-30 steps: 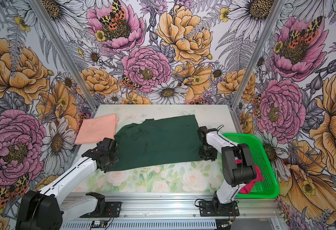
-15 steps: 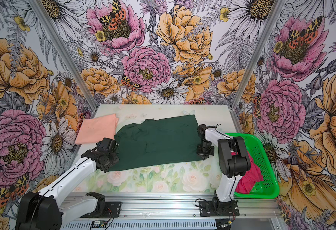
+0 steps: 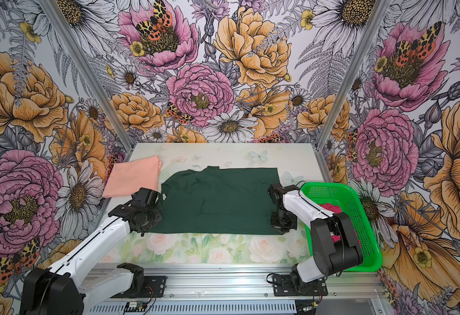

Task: Fold and stack t-shirts
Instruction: Adjust the T-shirt at the center of the board.

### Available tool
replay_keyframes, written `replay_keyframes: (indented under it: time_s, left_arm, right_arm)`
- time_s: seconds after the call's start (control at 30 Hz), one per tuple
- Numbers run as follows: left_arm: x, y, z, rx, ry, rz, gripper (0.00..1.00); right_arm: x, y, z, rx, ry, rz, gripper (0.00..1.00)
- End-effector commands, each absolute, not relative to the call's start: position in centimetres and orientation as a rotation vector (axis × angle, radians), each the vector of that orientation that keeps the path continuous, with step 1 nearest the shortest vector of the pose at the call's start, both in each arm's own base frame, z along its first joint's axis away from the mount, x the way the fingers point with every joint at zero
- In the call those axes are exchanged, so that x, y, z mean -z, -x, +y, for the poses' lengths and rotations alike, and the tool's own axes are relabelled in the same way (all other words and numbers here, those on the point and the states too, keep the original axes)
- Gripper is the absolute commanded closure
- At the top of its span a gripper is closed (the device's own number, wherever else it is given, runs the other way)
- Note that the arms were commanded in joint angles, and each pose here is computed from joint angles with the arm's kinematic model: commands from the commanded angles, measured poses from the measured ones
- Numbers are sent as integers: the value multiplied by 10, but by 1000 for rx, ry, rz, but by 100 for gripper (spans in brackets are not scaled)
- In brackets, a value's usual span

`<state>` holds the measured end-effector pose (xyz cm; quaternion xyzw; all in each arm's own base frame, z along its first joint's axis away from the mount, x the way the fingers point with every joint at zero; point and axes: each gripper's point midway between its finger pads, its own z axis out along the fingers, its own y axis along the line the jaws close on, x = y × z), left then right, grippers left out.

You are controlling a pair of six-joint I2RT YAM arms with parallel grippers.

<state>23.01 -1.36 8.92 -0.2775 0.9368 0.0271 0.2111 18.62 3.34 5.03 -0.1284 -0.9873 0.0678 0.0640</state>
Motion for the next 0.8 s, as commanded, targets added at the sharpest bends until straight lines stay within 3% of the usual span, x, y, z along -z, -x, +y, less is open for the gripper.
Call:
replay_keyframes:
  time_s: [0.0,0.03,0.07,0.17,0.3,0.47,0.53,0.63,0.77]
  left_arm:
    - [-105,-231,-10,-74,747,2582,90]
    - [-106,-231,-10,-71,750,2577,89]
    - [-107,-232,-11,-63,752,2574,81]
    - [-119,-241,-13,-36,752,2545,66]
    - [-154,-278,-18,97,784,2414,53]
    - [-181,-361,-27,31,615,2351,44]
    - [-176,-397,-40,-22,420,2428,32]
    - [-157,-440,-55,-92,181,2507,33]
    - [-107,-481,-74,-14,-87,2630,32]
  right_arm:
    - [-60,-168,18,-334,436,-2943,71]
    - [-62,-170,18,-336,437,-2954,40]
    - [-64,-173,18,-332,434,-2970,31]
    - [-80,-192,13,-373,457,-3064,23]
    - [-114,-247,22,-237,485,-3296,21]
    - [-134,-315,37,-88,409,-3401,25]
    - [-132,-333,42,-64,357,-3398,25]
    - [-123,-355,47,-2,315,-3380,31]
    - [-113,-372,47,33,304,-3357,38]
